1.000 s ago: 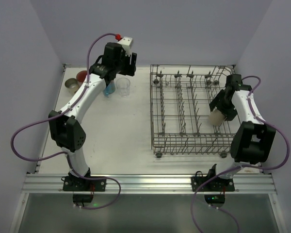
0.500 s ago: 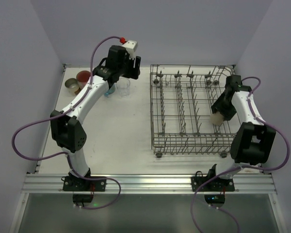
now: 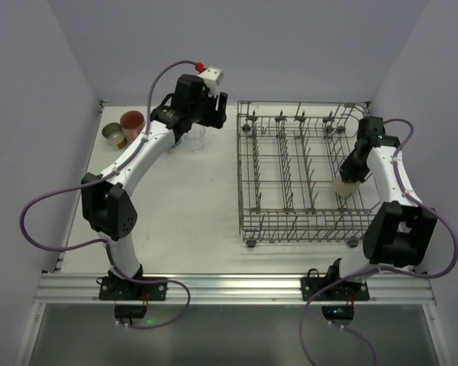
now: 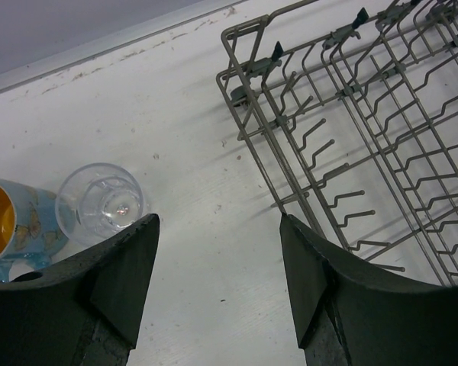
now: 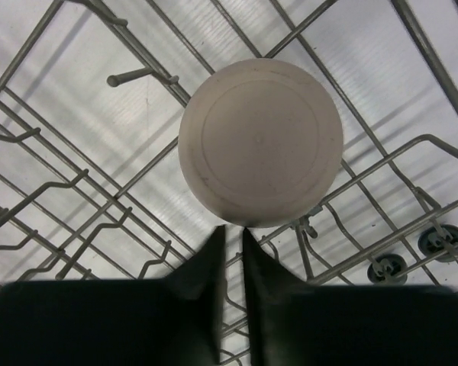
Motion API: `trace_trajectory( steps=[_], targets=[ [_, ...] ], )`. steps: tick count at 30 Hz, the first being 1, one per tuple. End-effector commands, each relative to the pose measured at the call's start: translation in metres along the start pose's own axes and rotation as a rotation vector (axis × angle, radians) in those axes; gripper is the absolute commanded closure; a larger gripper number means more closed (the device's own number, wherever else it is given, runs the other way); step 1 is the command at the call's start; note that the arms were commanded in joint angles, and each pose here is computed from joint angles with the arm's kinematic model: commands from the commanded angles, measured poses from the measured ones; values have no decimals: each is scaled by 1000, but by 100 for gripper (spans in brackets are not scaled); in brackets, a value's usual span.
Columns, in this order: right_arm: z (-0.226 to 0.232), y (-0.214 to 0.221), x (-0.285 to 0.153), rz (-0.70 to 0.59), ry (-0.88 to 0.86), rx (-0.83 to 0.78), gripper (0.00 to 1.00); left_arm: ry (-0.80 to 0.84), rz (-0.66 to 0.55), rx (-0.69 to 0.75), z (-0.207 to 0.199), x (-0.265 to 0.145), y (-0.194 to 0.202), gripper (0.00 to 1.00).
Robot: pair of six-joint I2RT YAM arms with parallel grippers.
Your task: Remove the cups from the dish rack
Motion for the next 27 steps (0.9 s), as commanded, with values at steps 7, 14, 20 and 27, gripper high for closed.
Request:
trace_trajectory(
  steps=[7, 14, 20, 27],
  targets=[
    [6, -12, 0, -59, -40, -21, 44, 51, -72, 5, -14, -14, -19, 31],
    [3, -15, -17, -95, -20, -19, 22, 78, -64, -2, -18, -9, -17, 31],
    [-3, -22, -18, -82, 40, -3, 1, 83, -61, 1, -19, -11, -15, 31],
    [-4, -31, -7, -73, 93, 8, 1, 84, -66, 12, -18, -14, -14, 31]
  ],
)
Point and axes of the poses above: each gripper's point midway between its finger pads, its own x axis out along the fingers, its own z axis along the line the jaws close on, y = z × x, the point moved 4 cm from there along -x, back along the fingers, and after that the axes turned 15 degrees about -x, right-handed, at the moved point
